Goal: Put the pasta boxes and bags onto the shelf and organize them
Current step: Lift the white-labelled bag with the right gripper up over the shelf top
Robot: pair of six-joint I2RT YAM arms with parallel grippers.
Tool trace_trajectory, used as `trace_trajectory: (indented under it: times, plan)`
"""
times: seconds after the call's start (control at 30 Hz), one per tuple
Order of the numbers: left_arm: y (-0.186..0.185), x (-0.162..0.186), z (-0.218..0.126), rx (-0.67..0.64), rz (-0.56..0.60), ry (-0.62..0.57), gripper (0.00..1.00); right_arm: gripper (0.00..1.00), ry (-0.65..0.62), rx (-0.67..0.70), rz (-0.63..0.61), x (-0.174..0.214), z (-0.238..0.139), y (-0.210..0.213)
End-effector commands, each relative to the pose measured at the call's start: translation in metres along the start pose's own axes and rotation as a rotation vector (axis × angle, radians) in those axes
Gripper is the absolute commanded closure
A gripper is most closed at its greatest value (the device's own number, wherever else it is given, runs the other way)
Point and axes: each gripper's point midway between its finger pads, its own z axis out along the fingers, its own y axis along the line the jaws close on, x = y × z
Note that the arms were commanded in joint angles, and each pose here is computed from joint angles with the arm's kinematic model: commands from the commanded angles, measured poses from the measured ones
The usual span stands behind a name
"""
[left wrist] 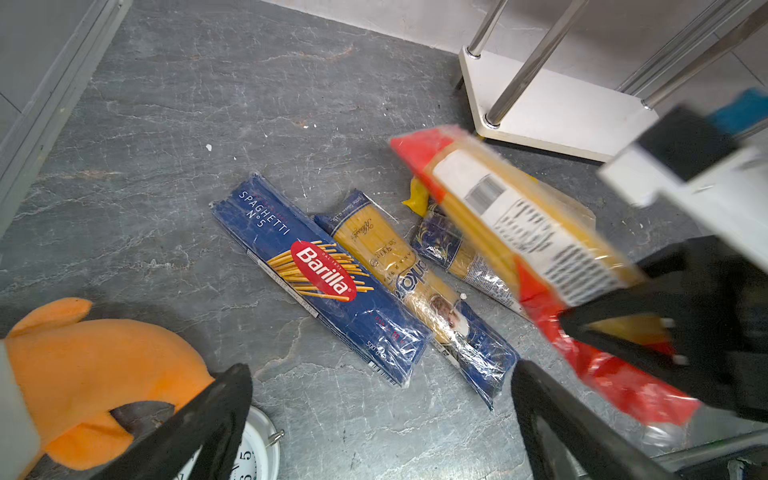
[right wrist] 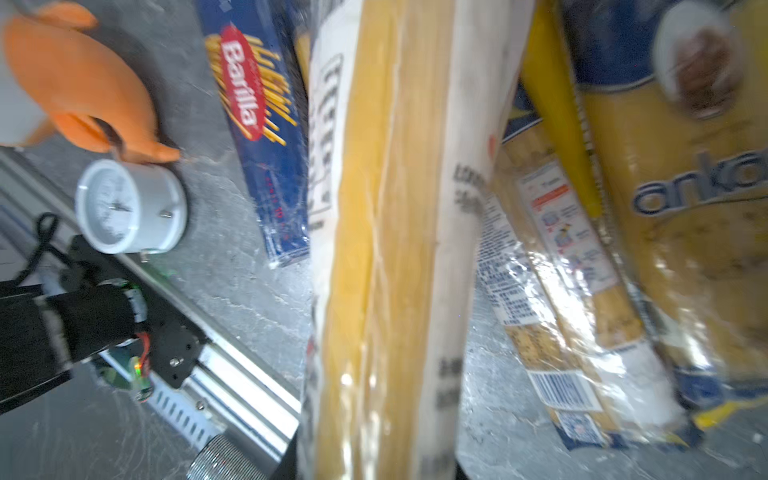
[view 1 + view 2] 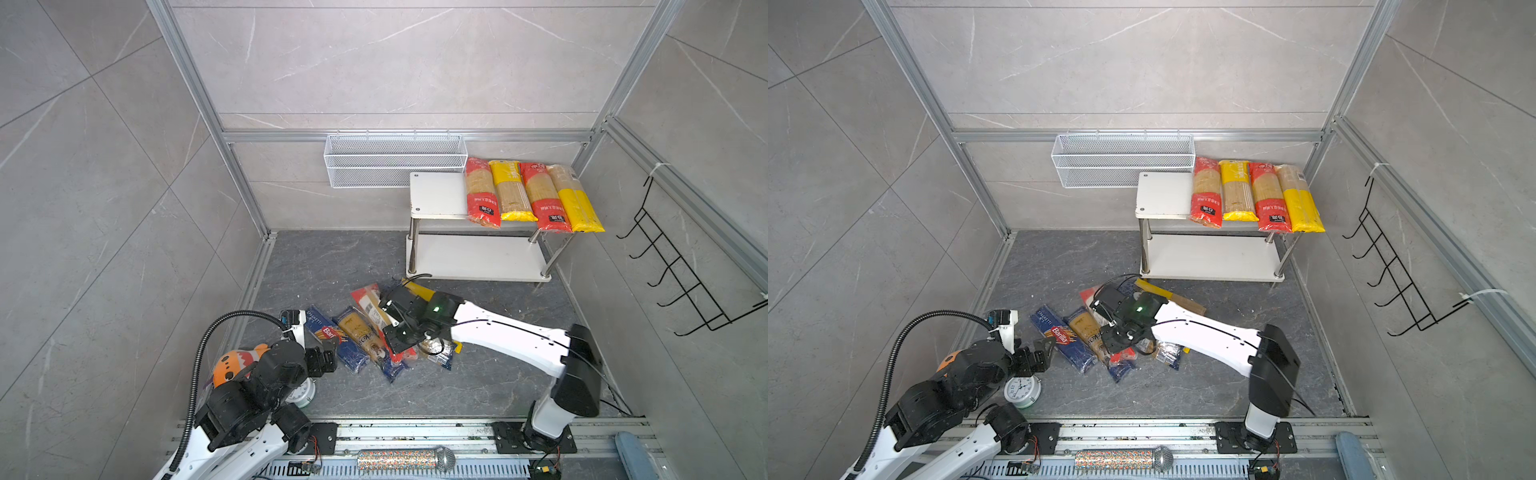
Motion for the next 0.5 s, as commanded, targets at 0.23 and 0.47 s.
trace_trajectory:
  times: [0.23,0.47]
  plan:
    - [-0.016,-0.023,0.003,0.019,0.033,-0.040,0.00,1.00,-0.511,0.335,-0.030,-0.115,-0.197,-0.061]
    - [-0.027,-0.031,0.011,0.031,0.047,-0.037,0.00,1.00,-0.605,0.469,0.082,-0.183,-0.223,-0.123]
